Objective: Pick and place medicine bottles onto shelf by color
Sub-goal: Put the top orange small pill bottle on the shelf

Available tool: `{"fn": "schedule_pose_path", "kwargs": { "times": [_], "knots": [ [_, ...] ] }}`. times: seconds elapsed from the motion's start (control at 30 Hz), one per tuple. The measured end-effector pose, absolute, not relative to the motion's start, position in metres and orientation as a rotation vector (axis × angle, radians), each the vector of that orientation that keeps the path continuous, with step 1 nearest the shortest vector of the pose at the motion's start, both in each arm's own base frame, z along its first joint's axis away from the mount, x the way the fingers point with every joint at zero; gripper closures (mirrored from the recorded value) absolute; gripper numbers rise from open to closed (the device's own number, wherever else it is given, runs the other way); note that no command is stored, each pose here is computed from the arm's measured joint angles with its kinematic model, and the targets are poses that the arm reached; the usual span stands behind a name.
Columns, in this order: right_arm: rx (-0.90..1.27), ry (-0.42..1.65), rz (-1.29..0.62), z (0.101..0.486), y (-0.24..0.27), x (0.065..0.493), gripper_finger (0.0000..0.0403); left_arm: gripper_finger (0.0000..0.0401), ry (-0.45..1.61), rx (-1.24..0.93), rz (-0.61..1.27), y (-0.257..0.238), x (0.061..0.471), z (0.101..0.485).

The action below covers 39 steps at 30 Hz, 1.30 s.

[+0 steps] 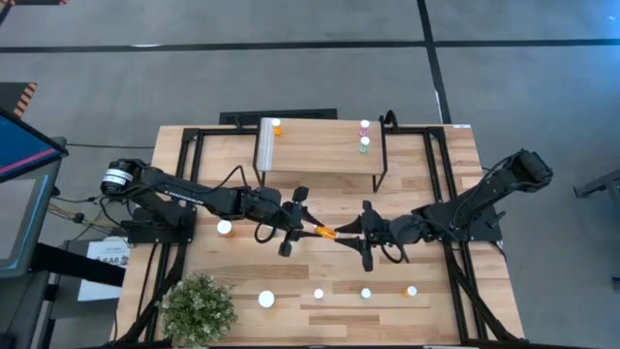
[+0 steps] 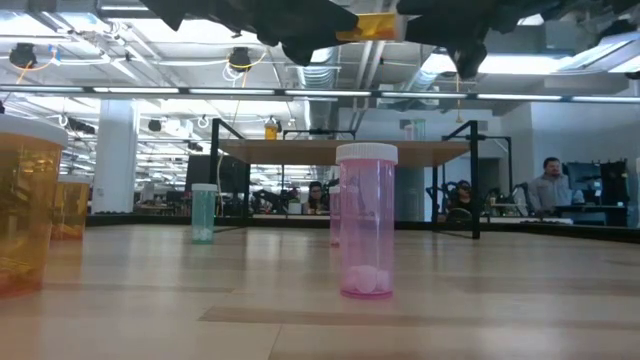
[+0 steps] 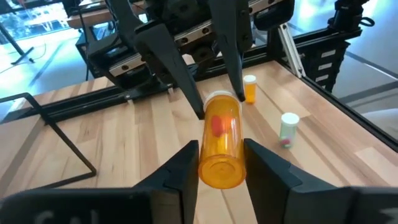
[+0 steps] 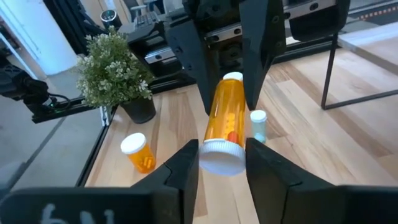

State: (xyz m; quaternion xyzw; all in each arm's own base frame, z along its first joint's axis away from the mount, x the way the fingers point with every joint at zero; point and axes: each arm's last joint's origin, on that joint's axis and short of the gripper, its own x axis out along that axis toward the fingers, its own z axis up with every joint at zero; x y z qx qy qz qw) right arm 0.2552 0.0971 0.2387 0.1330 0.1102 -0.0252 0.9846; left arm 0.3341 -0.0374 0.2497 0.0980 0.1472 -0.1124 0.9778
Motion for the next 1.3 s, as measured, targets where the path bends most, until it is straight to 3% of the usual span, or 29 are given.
{"fn": "schedule_pose_path", "kwargs": {
  "times": [0.43, 0.73, 1.0, 1.3],
  "knots": [
    [0.263, 0.171, 0.038, 0.255, 0.102, 0.244, 0.0187, 0.0311, 0.275, 0.181, -0.273, -0.028, 0.33, 0.257],
    [0.088, -0.01, 0.149, 0.282, 0.117, 0.227, 0.0174, 0.0312, 0.114, 0.153, -0.273, -0.02, 0.317, 0.268],
    [-0.137, -0.102, -0.051, 0.281, 0.112, 0.241, 0.0176, 0.0312, -0.202, 0.03, -0.321, -0.015, 0.299, 0.269],
    [-0.189, -0.181, -0.158, 0.279, 0.094, 0.264, 0.0177, 0.0312, -0.248, 0.03, -0.31, -0.014, 0.295, 0.267]
  ]
}}
